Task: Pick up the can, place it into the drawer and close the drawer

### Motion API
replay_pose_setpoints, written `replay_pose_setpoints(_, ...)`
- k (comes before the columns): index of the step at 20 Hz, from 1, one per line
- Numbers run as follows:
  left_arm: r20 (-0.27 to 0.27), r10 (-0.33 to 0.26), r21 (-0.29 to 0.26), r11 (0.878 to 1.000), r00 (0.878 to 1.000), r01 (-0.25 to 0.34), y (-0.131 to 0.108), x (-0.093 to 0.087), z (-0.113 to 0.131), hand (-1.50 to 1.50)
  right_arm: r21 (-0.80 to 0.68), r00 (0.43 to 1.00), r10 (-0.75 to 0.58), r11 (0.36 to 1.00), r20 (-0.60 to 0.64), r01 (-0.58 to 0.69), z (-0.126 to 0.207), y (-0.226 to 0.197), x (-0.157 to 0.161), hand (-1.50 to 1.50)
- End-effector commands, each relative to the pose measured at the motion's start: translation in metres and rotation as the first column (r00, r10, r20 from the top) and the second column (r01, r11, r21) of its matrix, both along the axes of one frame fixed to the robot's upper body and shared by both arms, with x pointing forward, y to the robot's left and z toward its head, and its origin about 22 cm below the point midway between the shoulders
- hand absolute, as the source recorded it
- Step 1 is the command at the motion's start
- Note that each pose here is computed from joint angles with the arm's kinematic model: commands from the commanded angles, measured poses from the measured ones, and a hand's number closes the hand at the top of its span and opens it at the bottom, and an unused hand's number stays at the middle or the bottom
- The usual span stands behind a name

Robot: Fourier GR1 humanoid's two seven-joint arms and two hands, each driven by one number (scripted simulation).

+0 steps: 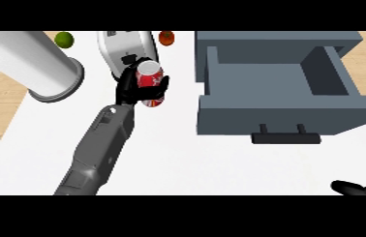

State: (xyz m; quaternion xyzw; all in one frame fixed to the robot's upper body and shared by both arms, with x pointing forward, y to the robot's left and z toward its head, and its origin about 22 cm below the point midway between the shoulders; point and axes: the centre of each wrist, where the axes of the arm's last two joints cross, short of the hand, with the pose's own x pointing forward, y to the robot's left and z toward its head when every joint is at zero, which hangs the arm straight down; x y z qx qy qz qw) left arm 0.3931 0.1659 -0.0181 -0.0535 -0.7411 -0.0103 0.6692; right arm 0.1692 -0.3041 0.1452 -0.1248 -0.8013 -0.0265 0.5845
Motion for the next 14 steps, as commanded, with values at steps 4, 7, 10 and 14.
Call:
replay_pose_setpoints(4, 0.018, -0.059, -0.010, 0.998, 0.998, 0.059, -0.033, 0.019, 0.087, 1.50, -0.015, 1.000, 0.001, 1.000, 0.005, -0.001, 0.007, -0.009, -0.019, -1.50)
replay_pose_setpoints(7, 0.021, -0.087, 0.002, 0.996, 0.996, 0.087, -0.050, 0.014, 0.110, 1.50, -0.011, 1.000, -0.002, 1.000, -0.002, 0.002, 0.007, 0.000, -0.002, -1.50)
replay_pose_setpoints(10, 0.042, -0.090, -0.008, 0.996, 0.995, 0.090, -0.077, 0.012, 0.159, 1.50, 0.003, 1.000, 0.003, 1.000, 0.006, -0.003, 0.012, 0.007, 0.002, -1.50)
replay_pose_setpoints(14, 0.065, -0.079, 0.043, 0.996, 0.995, 0.076, -0.105, 0.019, 0.200, 1.50, -0.018, 1.000, -0.001, 1.000, 0.008, 0.001, 0.007, 0.010, -0.003, -1.50)
